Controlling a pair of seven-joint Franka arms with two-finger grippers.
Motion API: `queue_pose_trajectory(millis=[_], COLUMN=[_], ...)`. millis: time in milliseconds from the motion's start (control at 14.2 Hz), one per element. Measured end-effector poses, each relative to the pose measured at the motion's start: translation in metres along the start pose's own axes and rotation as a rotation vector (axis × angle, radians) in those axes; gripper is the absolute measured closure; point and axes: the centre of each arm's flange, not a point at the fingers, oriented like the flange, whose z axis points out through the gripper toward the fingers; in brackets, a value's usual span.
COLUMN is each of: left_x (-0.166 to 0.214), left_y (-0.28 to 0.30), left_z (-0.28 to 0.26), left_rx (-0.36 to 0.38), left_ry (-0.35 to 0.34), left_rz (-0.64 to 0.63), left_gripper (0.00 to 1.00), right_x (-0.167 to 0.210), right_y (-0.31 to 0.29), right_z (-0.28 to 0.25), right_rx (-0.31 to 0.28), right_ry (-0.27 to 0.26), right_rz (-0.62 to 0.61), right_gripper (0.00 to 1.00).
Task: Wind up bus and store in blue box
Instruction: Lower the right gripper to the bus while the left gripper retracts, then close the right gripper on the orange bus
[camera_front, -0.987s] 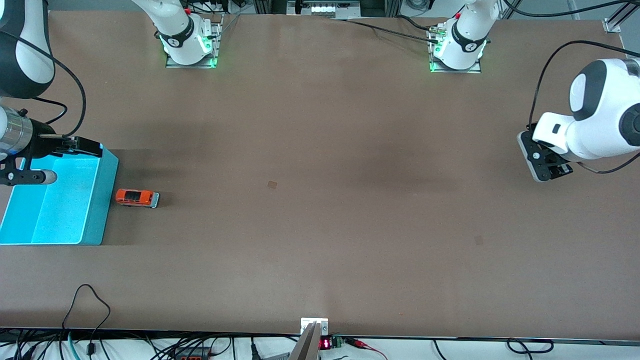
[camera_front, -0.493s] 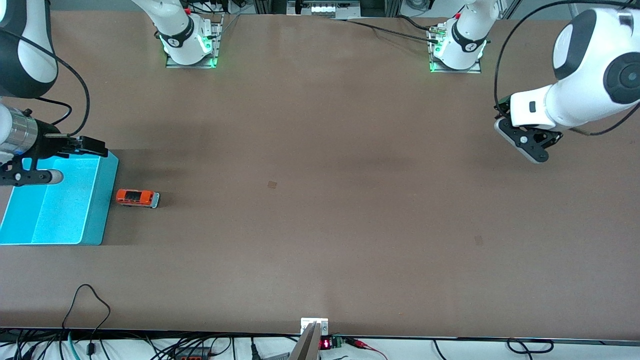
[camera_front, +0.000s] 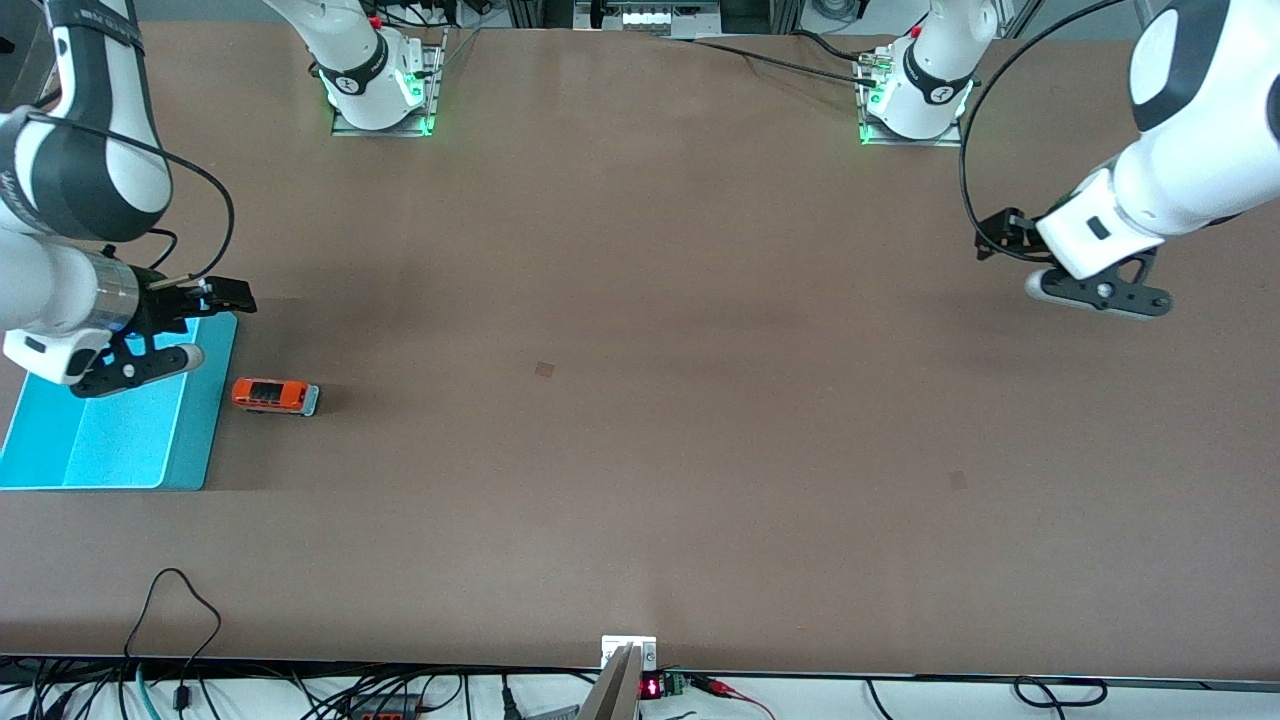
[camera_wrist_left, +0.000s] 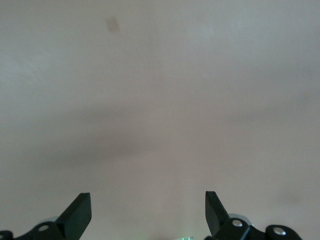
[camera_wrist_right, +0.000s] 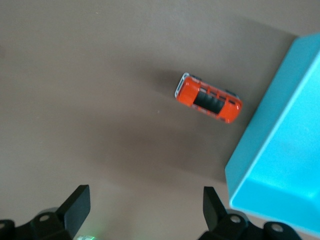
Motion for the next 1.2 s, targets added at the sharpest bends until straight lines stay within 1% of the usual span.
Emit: queue_pose_trajectory(millis=[141, 211, 282, 352, 493, 634, 705, 846, 1198], left_x=[0.011, 0.012, 0.009, 0.005, -0.007, -0.019, -0.023, -0.025, -0.024], left_y=[-0.017, -0.021, -0.021, -0.018, -0.014, -0.011, -0.007, -0.002, 0.002], left_z=[-0.018, -0.025, -0.032, -0.037, -0.043, -0.046, -0.048, -0.049, -0.048], left_rx=[0.006, 0.008, 0.009, 0.008, 0.006, 0.004, 0.004, 0.005, 0.006], left_ry=[0.14, 0.18, 0.197, 0.201, 0.183, 0.156, 0.147, 0.142, 0.14], left_rz=[-0.033, -0.04, -0.039, -0.038, -0.041, -0.036, -0.03, -0.022, -0.016], left_gripper=[0.0, 0.0, 0.0, 0.0, 0.0, 0.0, 0.0, 0.0, 0.0], right_x=[-0.004, -0.006, -0.007, -0.008, -0.007, -0.003, 0.0, 0.002, -0.013], right_y=[0.006, 0.01, 0.015, 0.019, 0.022, 0.022, 0.023, 0.029, 0.053], right_z=[0.034, 0.045, 0.051, 0.055, 0.064, 0.079, 0.089, 0.113, 0.172], right_rx=[0.0, -0.004, -0.022, -0.053, -0.123, -0.177, -0.197, -0.213, -0.215], right_ry=[0.029, 0.05, 0.069, 0.08, 0.09, 0.11, 0.12, 0.136, 0.155], right_rz=[-0.137, -0.224, -0.333, -0.439, -0.644, -0.807, -0.869, -0.938, -0.956], right_gripper=[0.0, 0.0, 0.0, 0.0, 0.0, 0.0, 0.0, 0.0, 0.0])
